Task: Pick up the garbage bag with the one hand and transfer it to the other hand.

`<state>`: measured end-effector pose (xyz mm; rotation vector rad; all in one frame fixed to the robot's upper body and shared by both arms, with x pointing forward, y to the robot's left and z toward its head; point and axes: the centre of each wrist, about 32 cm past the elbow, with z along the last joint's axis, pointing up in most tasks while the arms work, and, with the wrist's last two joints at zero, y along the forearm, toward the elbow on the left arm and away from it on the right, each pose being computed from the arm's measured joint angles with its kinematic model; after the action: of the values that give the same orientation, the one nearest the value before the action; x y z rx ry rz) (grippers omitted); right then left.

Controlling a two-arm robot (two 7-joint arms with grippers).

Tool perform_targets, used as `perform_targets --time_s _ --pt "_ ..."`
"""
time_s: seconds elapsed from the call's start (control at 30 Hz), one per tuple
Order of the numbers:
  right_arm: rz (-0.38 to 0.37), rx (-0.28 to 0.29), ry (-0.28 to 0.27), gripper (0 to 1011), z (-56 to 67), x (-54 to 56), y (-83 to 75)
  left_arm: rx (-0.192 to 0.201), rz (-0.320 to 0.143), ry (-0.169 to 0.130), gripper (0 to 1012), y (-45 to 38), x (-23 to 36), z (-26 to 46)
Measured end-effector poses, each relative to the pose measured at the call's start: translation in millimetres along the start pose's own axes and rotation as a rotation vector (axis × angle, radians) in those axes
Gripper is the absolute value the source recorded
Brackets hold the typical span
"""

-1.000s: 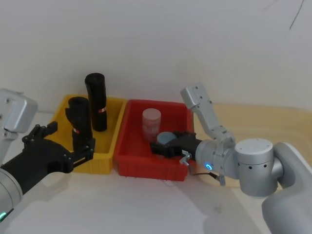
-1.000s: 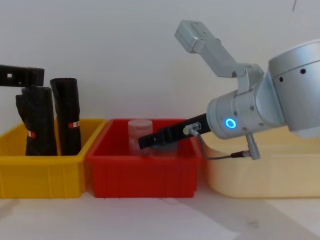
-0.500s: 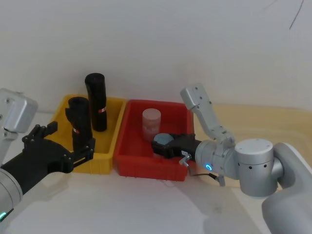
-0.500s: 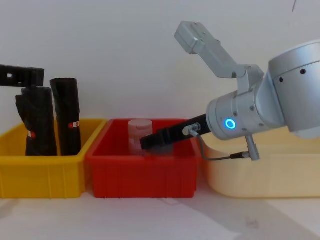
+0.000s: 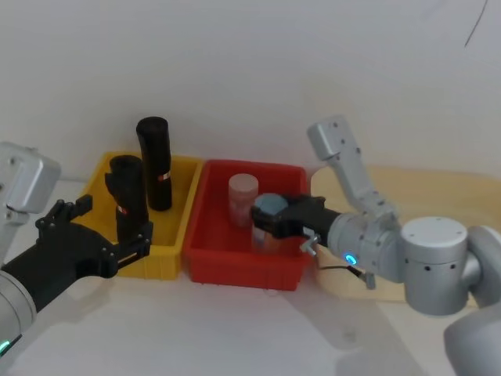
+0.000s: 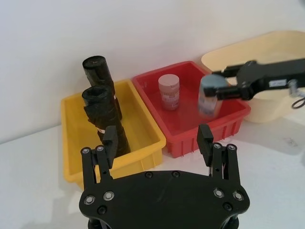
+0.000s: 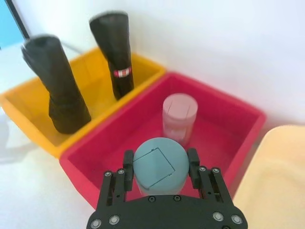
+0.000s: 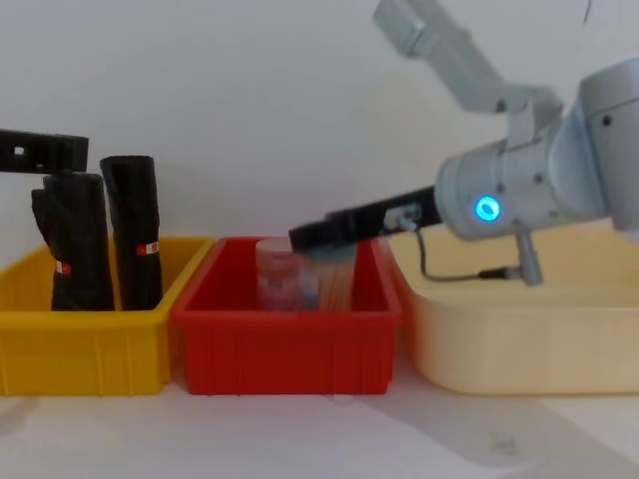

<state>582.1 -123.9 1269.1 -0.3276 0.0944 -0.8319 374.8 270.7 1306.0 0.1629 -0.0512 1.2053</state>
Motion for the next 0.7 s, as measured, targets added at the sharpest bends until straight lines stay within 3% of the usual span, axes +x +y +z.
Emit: perform_targets --time_s 0.17,0.37,0.7 --pt "-0.013 0.065 -0.002 647 9.0 4.1 -18.8 0.0 0.0 0.0 1002 0.0 0.0 0.0" --pt "-0.064 0.173 0.006 647 21.6 15.1 -55.9 0.0 0.0 0.0 1002 0.0 0.0 0.0" --pt "-0.171 0.264 0.02 647 22.8 27.3 -98.6 0.0 0.0 0.0 1002 0.0 0.0 0.0"
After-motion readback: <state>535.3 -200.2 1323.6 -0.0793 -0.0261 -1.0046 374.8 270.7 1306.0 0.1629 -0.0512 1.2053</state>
